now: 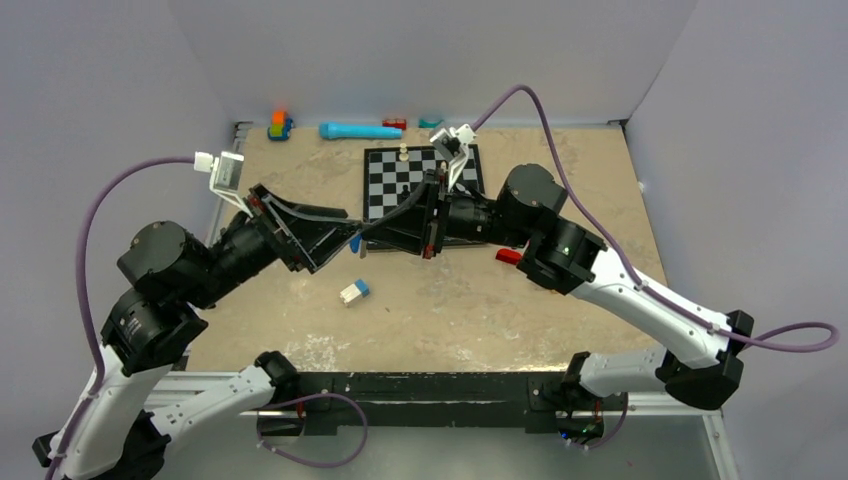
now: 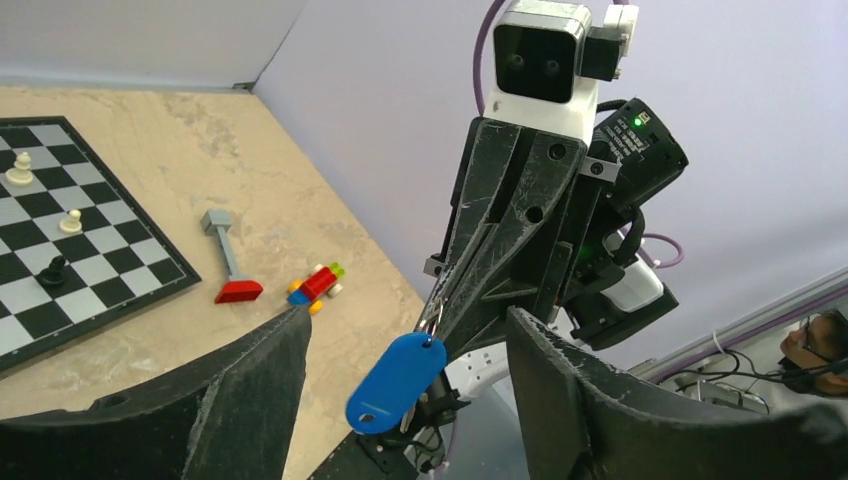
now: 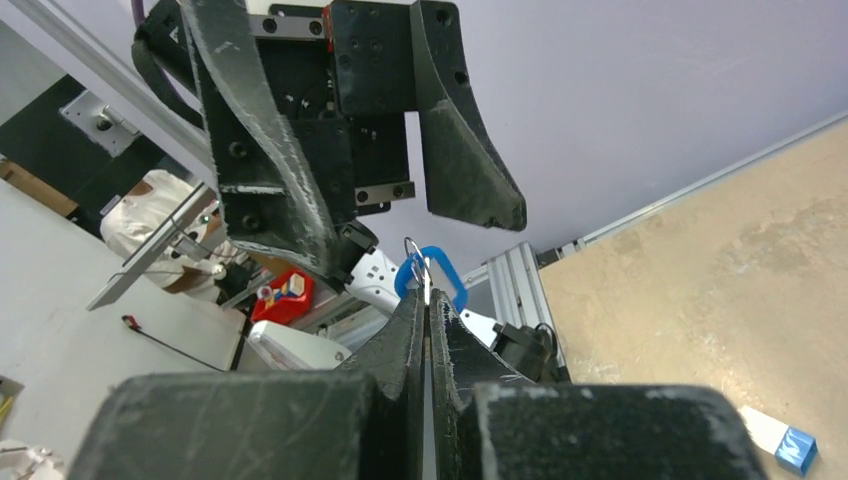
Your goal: Remove the keys from the keyring
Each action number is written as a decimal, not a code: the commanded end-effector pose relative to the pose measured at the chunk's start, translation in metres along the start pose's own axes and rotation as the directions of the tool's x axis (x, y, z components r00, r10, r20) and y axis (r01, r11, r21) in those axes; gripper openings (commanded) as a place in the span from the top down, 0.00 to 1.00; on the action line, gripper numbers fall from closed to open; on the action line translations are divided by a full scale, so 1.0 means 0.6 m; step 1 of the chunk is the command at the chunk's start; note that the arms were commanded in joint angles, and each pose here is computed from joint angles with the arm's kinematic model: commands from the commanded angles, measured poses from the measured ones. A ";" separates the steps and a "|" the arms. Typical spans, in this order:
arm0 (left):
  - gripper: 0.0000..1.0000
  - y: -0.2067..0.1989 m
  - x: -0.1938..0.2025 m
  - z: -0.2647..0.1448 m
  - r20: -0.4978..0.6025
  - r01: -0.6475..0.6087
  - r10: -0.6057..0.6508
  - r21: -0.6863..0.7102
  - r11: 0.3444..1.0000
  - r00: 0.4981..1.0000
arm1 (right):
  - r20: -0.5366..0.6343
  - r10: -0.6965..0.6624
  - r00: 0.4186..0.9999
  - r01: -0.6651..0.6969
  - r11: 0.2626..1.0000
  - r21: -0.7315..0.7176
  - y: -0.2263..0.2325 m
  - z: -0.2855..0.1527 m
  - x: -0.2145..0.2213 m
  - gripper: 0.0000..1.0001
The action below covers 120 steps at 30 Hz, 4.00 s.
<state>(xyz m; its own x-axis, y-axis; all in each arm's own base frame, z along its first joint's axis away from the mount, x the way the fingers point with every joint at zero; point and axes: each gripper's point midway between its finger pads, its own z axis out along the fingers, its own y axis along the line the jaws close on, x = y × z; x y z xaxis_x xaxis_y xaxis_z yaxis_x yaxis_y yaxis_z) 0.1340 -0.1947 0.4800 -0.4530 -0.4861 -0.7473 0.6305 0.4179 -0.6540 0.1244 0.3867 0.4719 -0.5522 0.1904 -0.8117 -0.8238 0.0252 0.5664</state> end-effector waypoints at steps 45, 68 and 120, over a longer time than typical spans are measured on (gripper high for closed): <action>0.76 0.000 0.059 0.009 -0.410 -0.360 0.382 0.132 0.923 0.828 | -0.097 -0.022 0.995 0.025 0.999 0.031 0.015 -0.021 0.006 1.00; 1.00 -0.042 0.035 0.008 -0.253 -0.238 0.274 0.165 0.957 0.928 | 0.017 -0.034 0.999 0.034 0.999 -0.006 0.039 -0.034 -0.028 0.71; 1.00 -0.084 -0.028 0.010 -0.019 -0.093 0.099 0.203 0.975 0.995 | 0.053 0.013 0.999 -0.011 1.000 -0.029 0.027 -0.008 -0.028 1.00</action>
<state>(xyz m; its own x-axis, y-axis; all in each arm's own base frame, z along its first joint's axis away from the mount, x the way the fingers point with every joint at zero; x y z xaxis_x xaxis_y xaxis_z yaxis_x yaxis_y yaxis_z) 0.1178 -0.2124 0.4940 -0.4400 -0.3376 -0.8321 0.7504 0.3708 -0.5472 0.1158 0.3742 0.4931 -0.5542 0.2252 -0.8013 -0.8231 -0.0053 0.5678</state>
